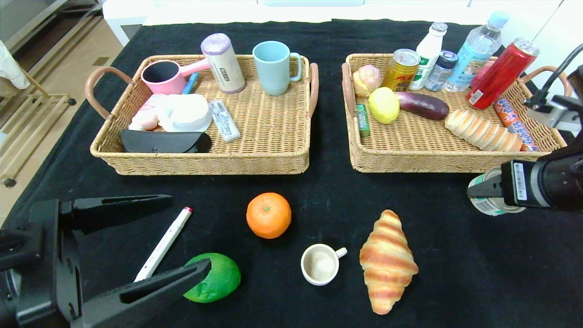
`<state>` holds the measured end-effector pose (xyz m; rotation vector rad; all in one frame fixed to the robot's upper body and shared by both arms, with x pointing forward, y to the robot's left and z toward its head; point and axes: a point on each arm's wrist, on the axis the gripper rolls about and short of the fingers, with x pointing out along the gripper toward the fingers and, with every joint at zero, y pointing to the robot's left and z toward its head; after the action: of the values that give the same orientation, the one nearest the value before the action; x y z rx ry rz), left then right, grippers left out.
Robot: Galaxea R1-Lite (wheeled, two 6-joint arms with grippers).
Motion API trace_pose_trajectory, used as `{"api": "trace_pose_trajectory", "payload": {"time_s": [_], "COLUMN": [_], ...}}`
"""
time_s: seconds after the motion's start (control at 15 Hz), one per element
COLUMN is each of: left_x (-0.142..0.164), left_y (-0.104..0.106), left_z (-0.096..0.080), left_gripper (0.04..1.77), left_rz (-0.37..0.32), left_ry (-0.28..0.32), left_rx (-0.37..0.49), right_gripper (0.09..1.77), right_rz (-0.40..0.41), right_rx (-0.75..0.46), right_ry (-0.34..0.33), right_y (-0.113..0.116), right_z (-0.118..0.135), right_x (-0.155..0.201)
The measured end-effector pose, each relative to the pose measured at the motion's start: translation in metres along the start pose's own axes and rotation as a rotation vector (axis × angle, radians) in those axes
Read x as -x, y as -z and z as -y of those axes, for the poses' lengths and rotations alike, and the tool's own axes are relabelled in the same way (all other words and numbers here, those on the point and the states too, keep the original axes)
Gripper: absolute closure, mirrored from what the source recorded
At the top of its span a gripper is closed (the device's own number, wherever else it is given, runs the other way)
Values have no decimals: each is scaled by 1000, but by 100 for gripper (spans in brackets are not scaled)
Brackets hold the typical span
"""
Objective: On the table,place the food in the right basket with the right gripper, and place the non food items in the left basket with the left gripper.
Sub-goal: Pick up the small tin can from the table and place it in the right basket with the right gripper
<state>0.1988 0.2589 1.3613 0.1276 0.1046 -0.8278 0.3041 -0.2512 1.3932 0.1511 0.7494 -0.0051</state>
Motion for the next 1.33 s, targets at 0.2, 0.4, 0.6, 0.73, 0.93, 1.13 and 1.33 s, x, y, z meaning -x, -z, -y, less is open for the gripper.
{"api": "trace_pose_trajectory", "payload": {"time_s": [0.2,0.4,0.6,0.73,0.93,1.13,1.33], "left_x": [0,0,0,1,1,3,3], "left_y": [0,0,0,0,0,-1,-1], "left_z": [0,0,0,0,0,1,1], "left_gripper": [9,9,9,9,9,9,9], "left_rz": [-2,1,4,2,5,10,10], "left_ry": [2,2,1,2,1,3,2], "left_rx": [0,-1,-2,-1,-2,-4,-4], "right_gripper": [71,71,71,71,71,71,71], "right_rz": [82,138,171,184,223,259,269], "right_rx": [13,18,31,40,25,24,50], "right_ry": [-14,-11,8,25,50,67,75], "right_y": [-24,-46,-67,-80,-100,-113,-118], "right_z": [0,-2,-3,-3,1,4,3], "right_x": [16,15,8,-2,-16,-37,-57]}}
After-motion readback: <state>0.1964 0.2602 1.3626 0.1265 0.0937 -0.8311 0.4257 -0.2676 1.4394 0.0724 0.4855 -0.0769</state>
